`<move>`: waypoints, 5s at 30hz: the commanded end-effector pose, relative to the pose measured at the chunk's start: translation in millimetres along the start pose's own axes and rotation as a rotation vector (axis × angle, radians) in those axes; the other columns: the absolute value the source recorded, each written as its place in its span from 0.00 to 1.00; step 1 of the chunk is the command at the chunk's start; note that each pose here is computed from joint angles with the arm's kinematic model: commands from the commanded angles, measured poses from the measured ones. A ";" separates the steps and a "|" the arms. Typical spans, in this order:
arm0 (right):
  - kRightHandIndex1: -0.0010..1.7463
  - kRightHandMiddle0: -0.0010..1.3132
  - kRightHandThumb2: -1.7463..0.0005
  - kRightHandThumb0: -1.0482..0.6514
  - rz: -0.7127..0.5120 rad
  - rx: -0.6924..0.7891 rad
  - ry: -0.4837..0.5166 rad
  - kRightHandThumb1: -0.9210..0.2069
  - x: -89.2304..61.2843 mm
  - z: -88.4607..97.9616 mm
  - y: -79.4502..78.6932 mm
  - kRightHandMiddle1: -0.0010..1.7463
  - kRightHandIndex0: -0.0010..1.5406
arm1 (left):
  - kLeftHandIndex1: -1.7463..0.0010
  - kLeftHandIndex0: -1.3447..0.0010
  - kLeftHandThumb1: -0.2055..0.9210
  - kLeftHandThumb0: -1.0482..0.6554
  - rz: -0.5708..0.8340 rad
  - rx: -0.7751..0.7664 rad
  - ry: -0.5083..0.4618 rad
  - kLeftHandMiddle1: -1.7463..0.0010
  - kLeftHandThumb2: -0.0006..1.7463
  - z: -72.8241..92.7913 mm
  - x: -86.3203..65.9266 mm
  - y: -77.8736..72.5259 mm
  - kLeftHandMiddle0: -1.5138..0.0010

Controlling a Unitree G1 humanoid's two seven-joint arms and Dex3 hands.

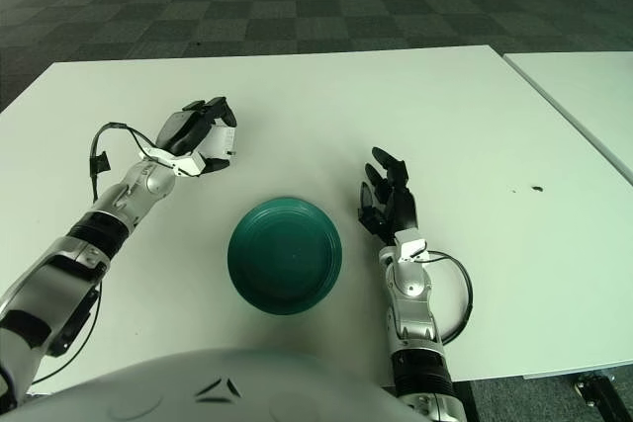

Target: Put the charger into the plate.

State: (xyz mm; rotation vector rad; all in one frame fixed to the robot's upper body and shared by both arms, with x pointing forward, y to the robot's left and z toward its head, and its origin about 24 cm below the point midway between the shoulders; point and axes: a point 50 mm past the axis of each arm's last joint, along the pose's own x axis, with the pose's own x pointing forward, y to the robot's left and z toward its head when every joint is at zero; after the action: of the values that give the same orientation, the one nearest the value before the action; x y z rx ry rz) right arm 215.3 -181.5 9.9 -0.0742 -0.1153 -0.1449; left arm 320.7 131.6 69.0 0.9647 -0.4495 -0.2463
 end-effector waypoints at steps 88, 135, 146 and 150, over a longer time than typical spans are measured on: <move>0.00 0.00 0.63 0.16 -0.024 0.028 0.136 0.00 -7.8 -26.7 4.7 0.43 0.28 | 0.35 0.91 1.00 0.01 -0.470 0.104 -0.393 0.84 0.41 96.8 -58.1 -48.6 0.75; 0.00 0.00 0.60 0.16 -0.046 -0.006 0.102 0.00 -3.0 -20.8 -1.2 0.42 0.27 | 0.73 1.00 1.00 0.00 0.351 -1.203 0.104 0.99 0.51 26.9 -66.5 -31.4 0.89; 0.00 0.00 0.61 0.16 -0.035 0.002 0.110 0.00 -2.9 -22.8 -1.7 0.41 0.27 | 0.64 1.00 1.00 0.01 0.467 -1.126 0.260 1.00 0.54 22.5 -81.2 -35.2 0.87; 0.01 0.00 0.61 0.16 -0.032 0.004 0.106 0.00 -3.4 -23.1 -0.7 0.42 0.28 | 0.63 1.00 1.00 0.03 0.476 -1.107 0.366 0.99 0.54 7.0 -97.6 -51.0 0.86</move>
State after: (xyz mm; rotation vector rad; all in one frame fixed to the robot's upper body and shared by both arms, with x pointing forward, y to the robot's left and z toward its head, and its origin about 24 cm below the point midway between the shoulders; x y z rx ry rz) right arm 224.2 -183.1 4.6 -0.0646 -0.1006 -0.1774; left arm 238.2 132.9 25.4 -0.2093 -0.2187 0.0796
